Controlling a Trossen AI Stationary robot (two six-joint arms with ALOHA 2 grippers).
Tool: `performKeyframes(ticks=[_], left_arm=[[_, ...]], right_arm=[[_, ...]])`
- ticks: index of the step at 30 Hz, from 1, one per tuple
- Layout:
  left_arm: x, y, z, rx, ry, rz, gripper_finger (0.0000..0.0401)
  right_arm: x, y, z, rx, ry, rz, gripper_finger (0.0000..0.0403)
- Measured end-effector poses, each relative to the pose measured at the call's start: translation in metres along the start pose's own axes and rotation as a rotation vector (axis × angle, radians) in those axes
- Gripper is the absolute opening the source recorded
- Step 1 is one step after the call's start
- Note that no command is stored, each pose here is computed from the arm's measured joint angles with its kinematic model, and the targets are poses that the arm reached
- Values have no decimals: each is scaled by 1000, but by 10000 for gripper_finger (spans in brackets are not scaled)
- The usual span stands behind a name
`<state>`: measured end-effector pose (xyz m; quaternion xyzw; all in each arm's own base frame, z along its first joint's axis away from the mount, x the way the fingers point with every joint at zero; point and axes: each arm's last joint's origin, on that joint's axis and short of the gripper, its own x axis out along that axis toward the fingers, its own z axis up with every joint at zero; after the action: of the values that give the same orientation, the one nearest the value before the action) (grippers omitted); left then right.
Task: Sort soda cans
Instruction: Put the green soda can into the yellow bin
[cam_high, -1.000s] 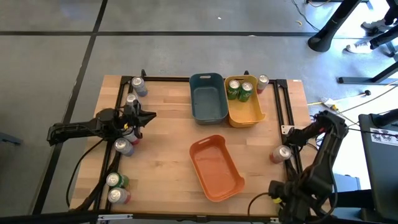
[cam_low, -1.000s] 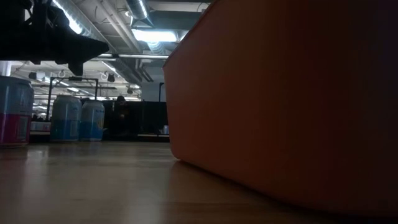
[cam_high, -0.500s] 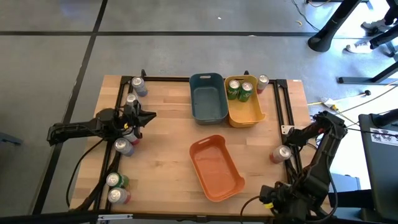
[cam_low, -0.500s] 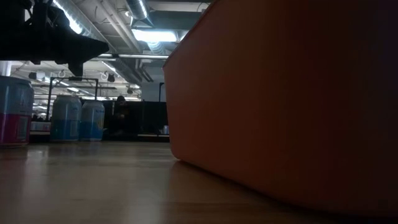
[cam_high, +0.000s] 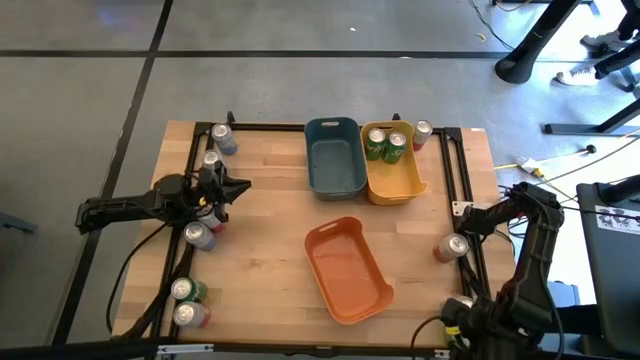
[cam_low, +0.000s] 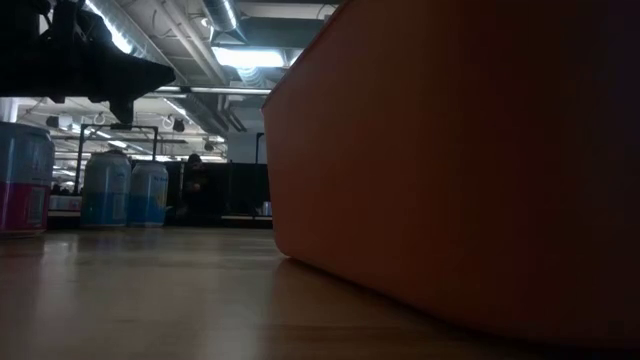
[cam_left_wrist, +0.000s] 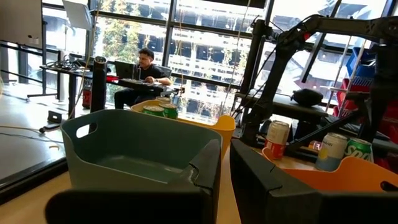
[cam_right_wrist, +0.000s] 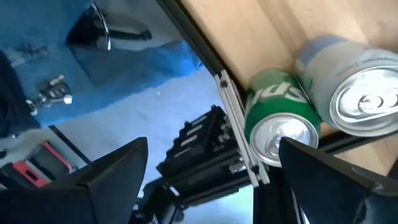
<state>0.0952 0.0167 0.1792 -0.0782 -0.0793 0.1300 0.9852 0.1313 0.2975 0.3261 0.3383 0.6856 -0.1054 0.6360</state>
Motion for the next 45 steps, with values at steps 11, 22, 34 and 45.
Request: performKeyframes(ticks=[11, 22, 34, 45], left_arm=[[0, 0, 0, 0, 0, 0, 29], [0, 0, 0, 1, 1, 1, 29], [0, 0, -1, 2, 13, 3, 29], [0, 0, -3, 4, 25, 5, 29]], right_arm=[[39, 4, -4, -76, 188, -213, 358], [50, 2, 0, -99, 126, -279, 358], [70, 5, 0, -176, 163, -338, 358], [75, 3, -2, -185, 139, -367, 358]])
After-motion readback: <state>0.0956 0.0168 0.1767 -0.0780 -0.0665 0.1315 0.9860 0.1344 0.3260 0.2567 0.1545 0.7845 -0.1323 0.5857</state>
